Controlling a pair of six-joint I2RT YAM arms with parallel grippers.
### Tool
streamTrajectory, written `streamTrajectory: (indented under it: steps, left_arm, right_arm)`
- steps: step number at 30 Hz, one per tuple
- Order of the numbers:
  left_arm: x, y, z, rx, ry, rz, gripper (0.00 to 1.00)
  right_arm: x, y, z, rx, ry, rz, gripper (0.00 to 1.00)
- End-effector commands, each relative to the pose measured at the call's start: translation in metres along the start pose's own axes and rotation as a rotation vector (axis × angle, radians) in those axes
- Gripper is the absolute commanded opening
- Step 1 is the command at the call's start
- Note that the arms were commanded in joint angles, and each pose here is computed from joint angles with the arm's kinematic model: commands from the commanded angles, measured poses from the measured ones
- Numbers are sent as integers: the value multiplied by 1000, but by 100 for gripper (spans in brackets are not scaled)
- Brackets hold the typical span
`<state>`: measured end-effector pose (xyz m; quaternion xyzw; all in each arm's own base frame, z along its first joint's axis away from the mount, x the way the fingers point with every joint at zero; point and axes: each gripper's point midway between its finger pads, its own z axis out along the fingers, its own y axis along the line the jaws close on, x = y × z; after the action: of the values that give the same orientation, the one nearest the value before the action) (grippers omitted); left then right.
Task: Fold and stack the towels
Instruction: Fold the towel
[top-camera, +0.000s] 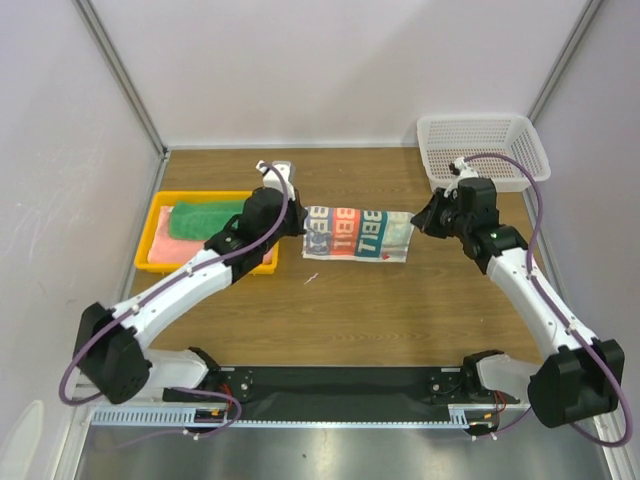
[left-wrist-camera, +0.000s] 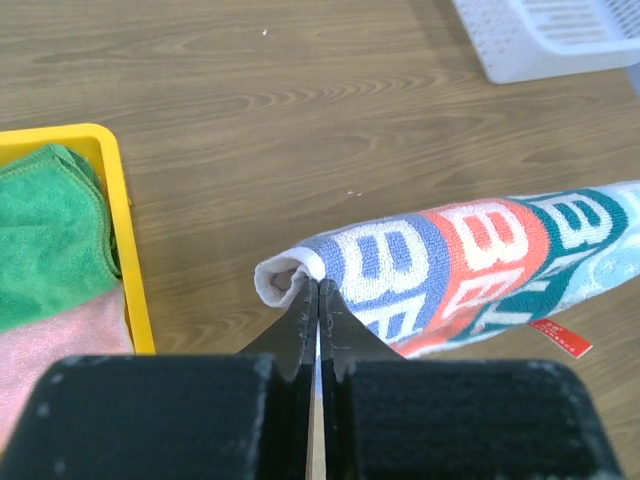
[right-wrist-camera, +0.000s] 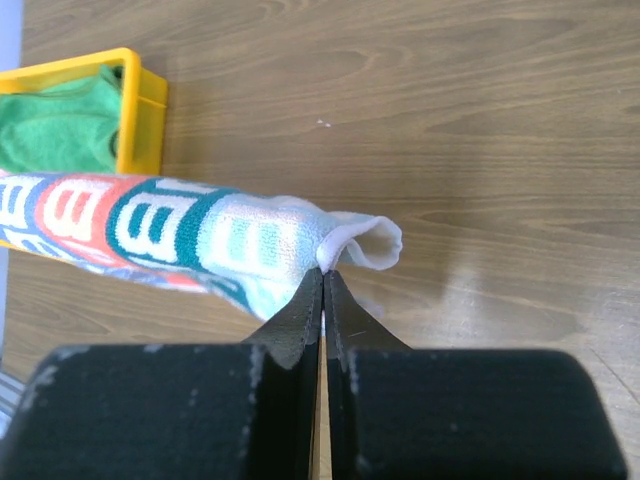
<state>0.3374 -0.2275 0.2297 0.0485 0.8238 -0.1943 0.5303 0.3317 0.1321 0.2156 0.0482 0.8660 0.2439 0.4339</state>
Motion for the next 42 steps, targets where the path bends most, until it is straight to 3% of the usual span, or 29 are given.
streamTrajectory:
  steps: [1,6,10,13,15,20,24,30,35,38,40,41,42]
  left_arm:
    - [-17,2,19,-23,-28,18,0]
    - [-32,8,59,-34,-49,8,0]
    - [-56,12,73,-52,-117,48,0]
    - [-48,14,76,-42,-134,66,1]
    - [-24,20,75,-28,-120,61,0]
    - [56,36,63,-27,-23,39,0]
    - [102,21,38,-14,62,86,0]
    - [138,-6,-11,61,124,60,0]
    - [169,3,-33,26,207,41,1]
    - [179,6,-40,24,238,23,6]
    - [191,11,-49,12,290,20,18]
    - [195,11,-53,20,307,18,26]
    - [199,12,-57,13,330,9,53]
  right_arm:
    - [-17,0,14,-10,-33,-10,0]
    - [-41,3,48,-36,-47,-13,0]
    - [-61,6,65,-59,-87,-44,0]
    - [-58,4,73,-79,-87,-84,0]
    - [-53,1,73,-85,-91,-108,0]
    - [20,-25,72,-78,28,-91,0]
    - [71,-46,56,-20,118,-20,0]
    - [116,-58,18,33,180,47,0]
    - [147,-59,-1,61,266,131,0]
    - [164,-72,-12,138,326,134,0]
    - [174,-70,-15,128,364,160,11]
    - [177,-66,-16,112,384,173,24]
    - [180,-63,-18,106,408,194,38]
